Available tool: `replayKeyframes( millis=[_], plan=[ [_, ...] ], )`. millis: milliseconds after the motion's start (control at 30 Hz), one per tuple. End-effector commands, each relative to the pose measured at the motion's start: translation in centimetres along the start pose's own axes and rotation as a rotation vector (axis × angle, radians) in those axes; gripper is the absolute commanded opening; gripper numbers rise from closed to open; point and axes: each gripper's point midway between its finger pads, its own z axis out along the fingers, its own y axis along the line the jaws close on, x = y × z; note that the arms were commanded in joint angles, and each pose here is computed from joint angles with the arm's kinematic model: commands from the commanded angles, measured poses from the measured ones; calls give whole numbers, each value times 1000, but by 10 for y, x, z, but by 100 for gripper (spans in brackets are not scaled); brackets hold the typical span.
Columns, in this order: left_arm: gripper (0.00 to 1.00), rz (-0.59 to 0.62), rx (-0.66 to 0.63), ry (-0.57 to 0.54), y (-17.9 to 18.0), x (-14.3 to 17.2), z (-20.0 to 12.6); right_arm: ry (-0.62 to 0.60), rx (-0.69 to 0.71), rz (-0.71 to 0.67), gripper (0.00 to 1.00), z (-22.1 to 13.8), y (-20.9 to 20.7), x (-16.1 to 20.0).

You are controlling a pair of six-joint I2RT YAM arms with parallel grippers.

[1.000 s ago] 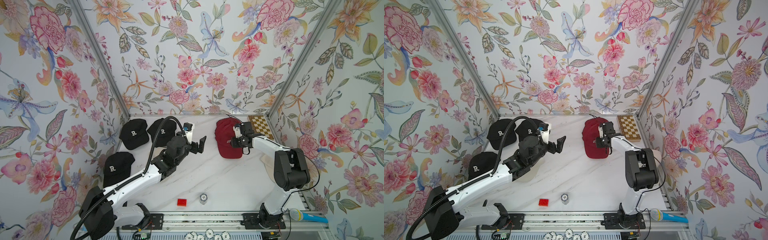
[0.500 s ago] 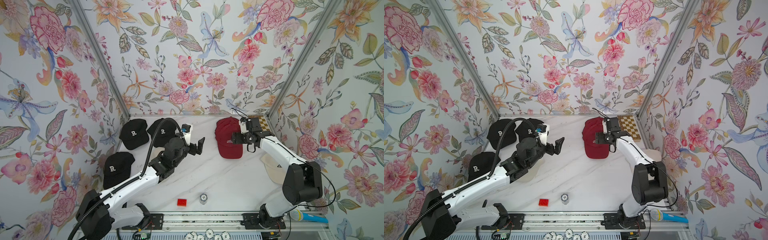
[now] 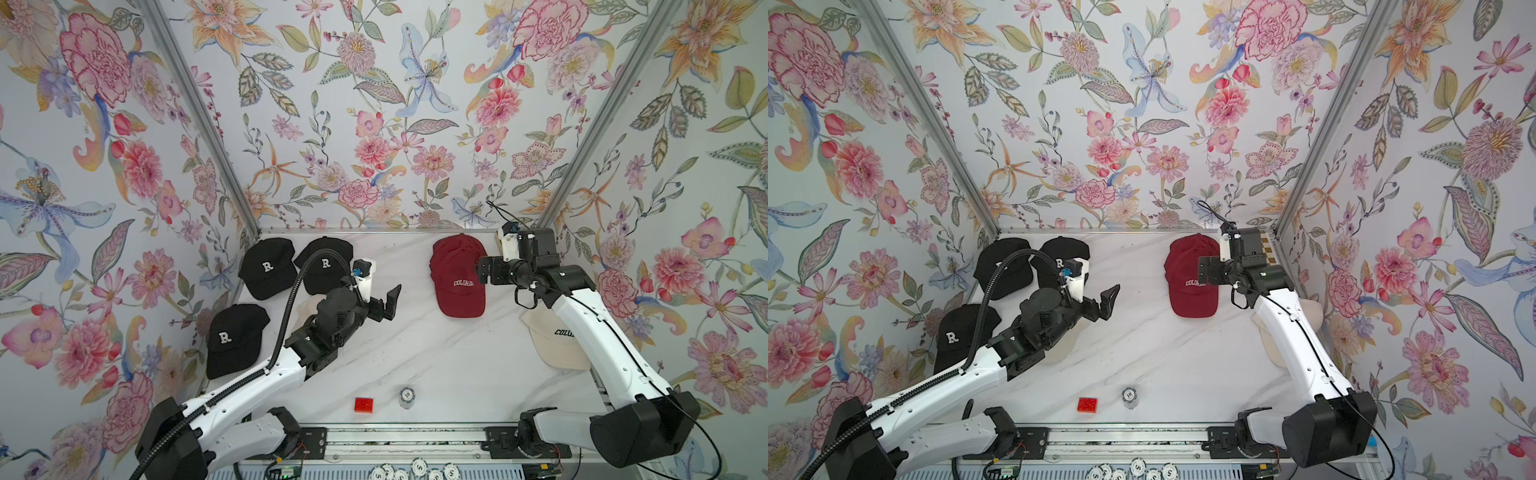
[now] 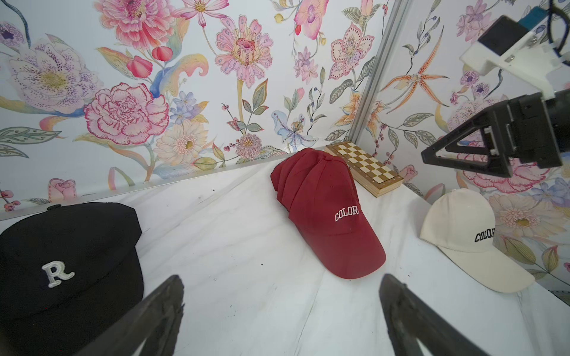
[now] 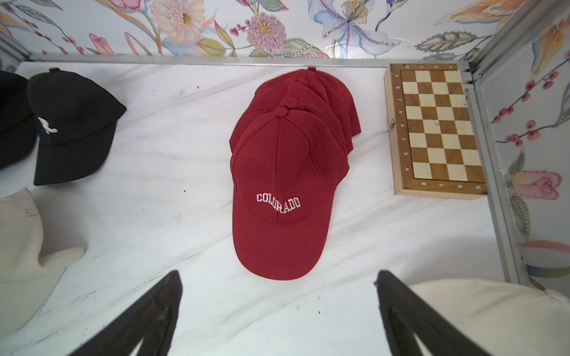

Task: Stack the baseball caps by color
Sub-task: Place the baseball cap on the baseball cap, then move the baseball cap to the center of the board.

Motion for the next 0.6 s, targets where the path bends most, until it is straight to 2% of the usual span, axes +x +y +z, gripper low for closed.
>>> replayKeyframes(
  millis=[0, 300, 567],
  plan=[
    [100, 13, -46, 2, 12, 3, -9, -19, -20, 43, 99, -22, 5, -2],
    [100, -1, -99, 40, 30, 17, -27, -14, -64, 79, 99, -29, 31, -2],
    [100, 18, -199, 122, 55, 33, -38, 29, -122, 48, 99, -14, 75, 4]
  ],
)
